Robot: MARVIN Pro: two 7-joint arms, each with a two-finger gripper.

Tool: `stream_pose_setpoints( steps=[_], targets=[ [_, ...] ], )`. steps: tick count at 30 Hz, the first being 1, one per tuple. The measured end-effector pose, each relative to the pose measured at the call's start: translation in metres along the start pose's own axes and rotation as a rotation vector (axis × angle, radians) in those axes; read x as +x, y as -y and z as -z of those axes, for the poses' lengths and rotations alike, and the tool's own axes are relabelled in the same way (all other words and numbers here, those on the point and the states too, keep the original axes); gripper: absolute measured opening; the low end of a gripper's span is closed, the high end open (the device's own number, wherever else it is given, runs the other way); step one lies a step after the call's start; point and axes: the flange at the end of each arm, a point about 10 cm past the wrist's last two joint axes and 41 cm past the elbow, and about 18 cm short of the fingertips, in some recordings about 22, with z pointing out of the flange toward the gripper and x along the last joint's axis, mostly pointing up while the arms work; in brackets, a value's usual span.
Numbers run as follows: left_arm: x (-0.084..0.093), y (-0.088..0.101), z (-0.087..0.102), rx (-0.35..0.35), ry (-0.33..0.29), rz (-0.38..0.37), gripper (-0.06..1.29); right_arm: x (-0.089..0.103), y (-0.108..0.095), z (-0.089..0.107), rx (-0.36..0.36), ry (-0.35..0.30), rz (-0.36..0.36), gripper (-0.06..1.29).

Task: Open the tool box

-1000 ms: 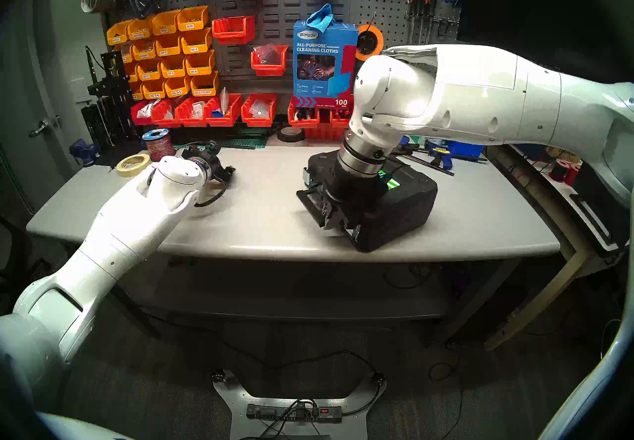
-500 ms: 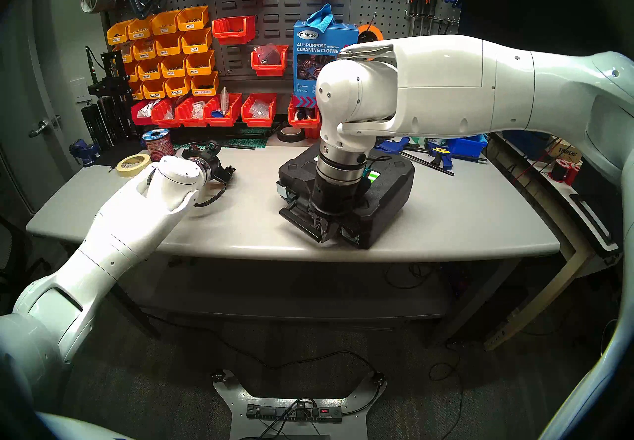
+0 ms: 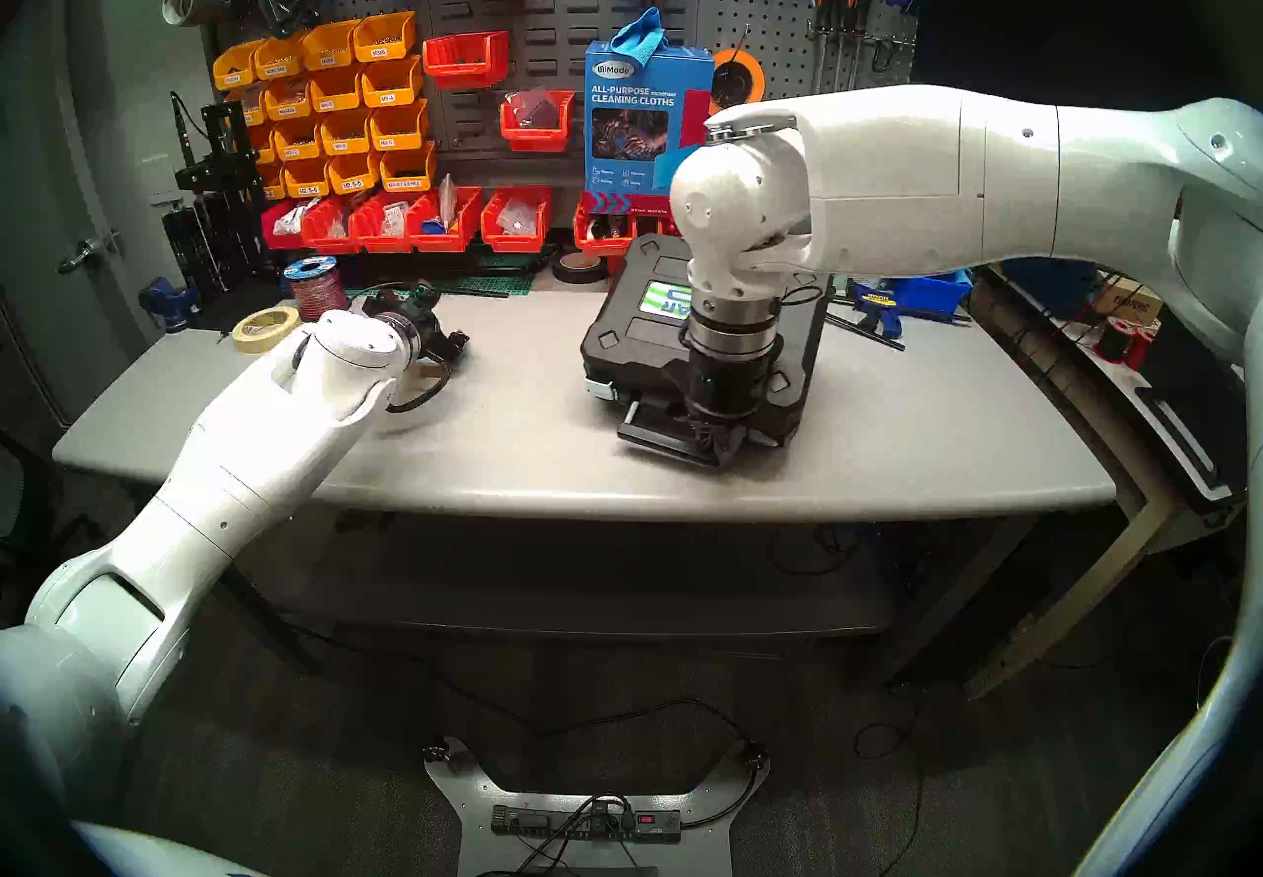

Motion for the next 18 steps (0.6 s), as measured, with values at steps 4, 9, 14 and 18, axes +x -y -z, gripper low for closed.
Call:
stream_pose_setpoints(
  steps=[4, 9, 14, 18],
  targets=[
    [0.000, 0.000, 0.000, -0.001, 0.000, -0.001, 1.26, 0.022, -0.008, -0.004, -0.023, -0.016, 0.006, -0.03],
    [0.000, 0.000, 0.000, -0.002, -0.001, -0.003, 1.26, 0.051, -0.018, -0.004, -0.049, -0.017, 0.014, -0.04],
    [0.001, 0.000, 0.000, -0.003, -0.001, -0.004, 1.26, 0.064, -0.022, -0.002, -0.065, 0.019, 0.027, -0.04],
    [0.001, 0.000, 0.000, -0.004, -0.002, -0.005, 1.26, 0.071, -0.022, 0.002, -0.074, 0.073, 0.038, -0.04]
  ],
)
